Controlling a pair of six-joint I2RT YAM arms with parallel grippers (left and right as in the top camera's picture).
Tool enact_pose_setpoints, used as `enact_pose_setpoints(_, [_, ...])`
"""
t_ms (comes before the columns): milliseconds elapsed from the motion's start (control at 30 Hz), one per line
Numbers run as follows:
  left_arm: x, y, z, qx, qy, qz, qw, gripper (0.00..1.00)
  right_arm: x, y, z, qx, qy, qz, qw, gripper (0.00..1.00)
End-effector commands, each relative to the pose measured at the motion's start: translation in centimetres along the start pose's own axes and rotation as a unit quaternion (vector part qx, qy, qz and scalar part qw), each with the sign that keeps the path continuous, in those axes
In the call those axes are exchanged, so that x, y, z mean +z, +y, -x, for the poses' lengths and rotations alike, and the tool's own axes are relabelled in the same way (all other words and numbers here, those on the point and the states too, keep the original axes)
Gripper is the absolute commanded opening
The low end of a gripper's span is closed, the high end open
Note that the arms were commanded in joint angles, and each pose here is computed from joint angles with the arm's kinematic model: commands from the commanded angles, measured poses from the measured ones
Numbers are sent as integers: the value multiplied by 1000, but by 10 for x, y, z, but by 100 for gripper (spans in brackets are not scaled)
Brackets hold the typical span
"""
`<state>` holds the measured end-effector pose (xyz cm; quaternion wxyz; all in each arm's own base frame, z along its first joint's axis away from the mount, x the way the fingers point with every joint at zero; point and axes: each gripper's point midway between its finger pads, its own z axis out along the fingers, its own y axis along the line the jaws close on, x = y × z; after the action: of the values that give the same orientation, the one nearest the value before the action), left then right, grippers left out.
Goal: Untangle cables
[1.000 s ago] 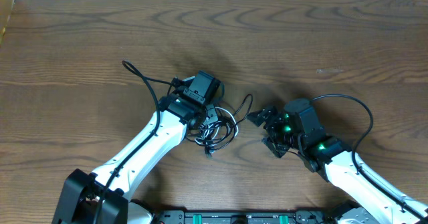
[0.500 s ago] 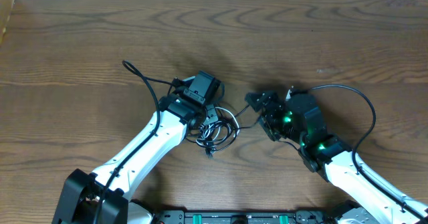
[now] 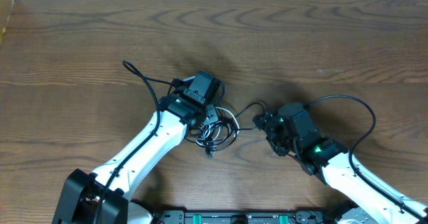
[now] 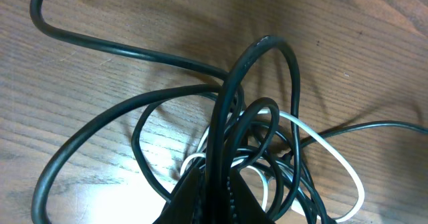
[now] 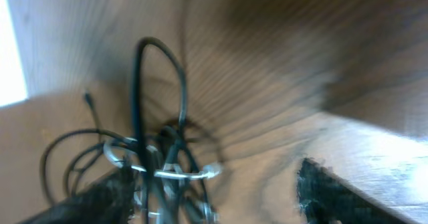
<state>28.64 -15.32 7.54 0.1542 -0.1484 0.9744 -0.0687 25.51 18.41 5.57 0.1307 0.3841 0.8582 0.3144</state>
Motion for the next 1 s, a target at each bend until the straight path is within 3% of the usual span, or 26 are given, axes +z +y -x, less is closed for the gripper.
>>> enact_pose_setpoints(0, [4,9,-2,-2,-1,17,1000,8,0,-10,17,-11,-63,-22,998,42])
enact_pose_setpoints(100, [4,9,-2,-2,-1,17,1000,8,-1,-11,26,-41,-86,-27,995,7])
enact_pose_setpoints(133, [4,9,-2,-2,-1,17,1000,8,-1,-11,28,-61,-92,-30,993,1])
enact_pose_setpoints(267, [4,10,-1,-2,-3,20,1000,8,-1,-10,27,-91,-87,-32,992,1])
enact_pose_setpoints(367, [4,10,-1,-2,-3,20,1000,8,0,-9,21,-89,-69,-27,993,16])
enact_pose_setpoints(533, [4,10,-1,-2,-3,20,1000,8,1,-9,16,-91,-59,-26,994,27])
enact_pose_setpoints(667, [4,10,-1,-2,-3,20,1000,9,1,-9,11,-98,-55,-26,993,23])
enact_pose_setpoints(767, [4,10,-1,-2,-3,20,1000,8,2,-9,9,-101,-53,-26,993,1])
enact_pose_setpoints(967, [4,10,-1,-2,-3,20,1000,8,2,1,10,-101,-55,-6,993,4])
